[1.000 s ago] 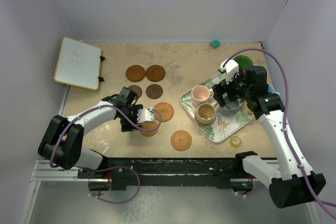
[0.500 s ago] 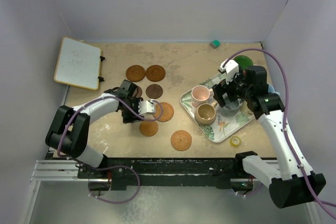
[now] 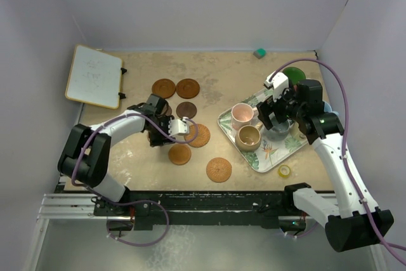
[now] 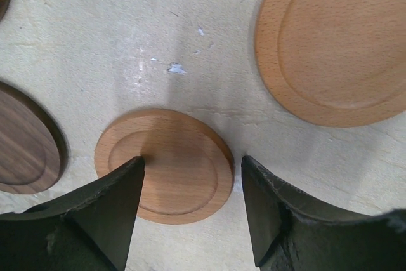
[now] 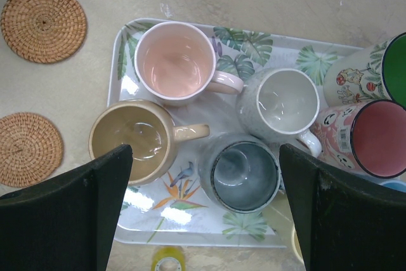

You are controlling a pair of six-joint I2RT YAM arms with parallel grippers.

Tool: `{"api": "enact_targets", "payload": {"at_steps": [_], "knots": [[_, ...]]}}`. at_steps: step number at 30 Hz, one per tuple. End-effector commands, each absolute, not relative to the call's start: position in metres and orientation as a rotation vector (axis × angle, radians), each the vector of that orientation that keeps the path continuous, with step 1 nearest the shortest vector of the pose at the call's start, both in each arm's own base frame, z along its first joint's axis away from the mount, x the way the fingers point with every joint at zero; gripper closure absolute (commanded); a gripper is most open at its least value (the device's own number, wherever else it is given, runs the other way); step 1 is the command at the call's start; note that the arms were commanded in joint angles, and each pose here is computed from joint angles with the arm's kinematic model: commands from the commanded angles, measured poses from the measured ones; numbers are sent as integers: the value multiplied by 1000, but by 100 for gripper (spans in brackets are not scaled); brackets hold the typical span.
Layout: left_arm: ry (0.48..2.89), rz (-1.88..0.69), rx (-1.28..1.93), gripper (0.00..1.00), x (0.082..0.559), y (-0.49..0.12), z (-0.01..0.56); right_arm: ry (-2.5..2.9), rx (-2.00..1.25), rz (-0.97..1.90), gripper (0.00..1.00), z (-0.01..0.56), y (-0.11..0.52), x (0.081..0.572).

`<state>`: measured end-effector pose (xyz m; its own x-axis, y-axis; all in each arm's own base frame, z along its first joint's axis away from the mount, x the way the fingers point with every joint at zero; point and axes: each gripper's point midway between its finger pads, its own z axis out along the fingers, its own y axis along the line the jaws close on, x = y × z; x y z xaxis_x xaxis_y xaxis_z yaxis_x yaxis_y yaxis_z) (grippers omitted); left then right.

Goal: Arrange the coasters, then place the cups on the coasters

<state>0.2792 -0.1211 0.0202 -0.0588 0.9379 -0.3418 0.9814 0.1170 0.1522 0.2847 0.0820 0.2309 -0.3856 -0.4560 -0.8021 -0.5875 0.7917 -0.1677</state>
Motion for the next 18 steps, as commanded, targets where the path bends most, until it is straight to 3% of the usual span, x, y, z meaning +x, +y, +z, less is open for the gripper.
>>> {"api": "enact_targets", "payload": {"at_steps": [1, 9, 18], "knots": [[1977, -223, 1823, 38, 281, -132, 49, 2015, -785, 187, 0, 236, 84, 286], [2040, -204, 1705, 31, 276, -106, 70, 2009, -786, 189, 0, 238, 84, 285], [2179, -210, 1613, 30, 279, -69, 47, 2006, -788, 197, 0, 239, 85, 285]]}}
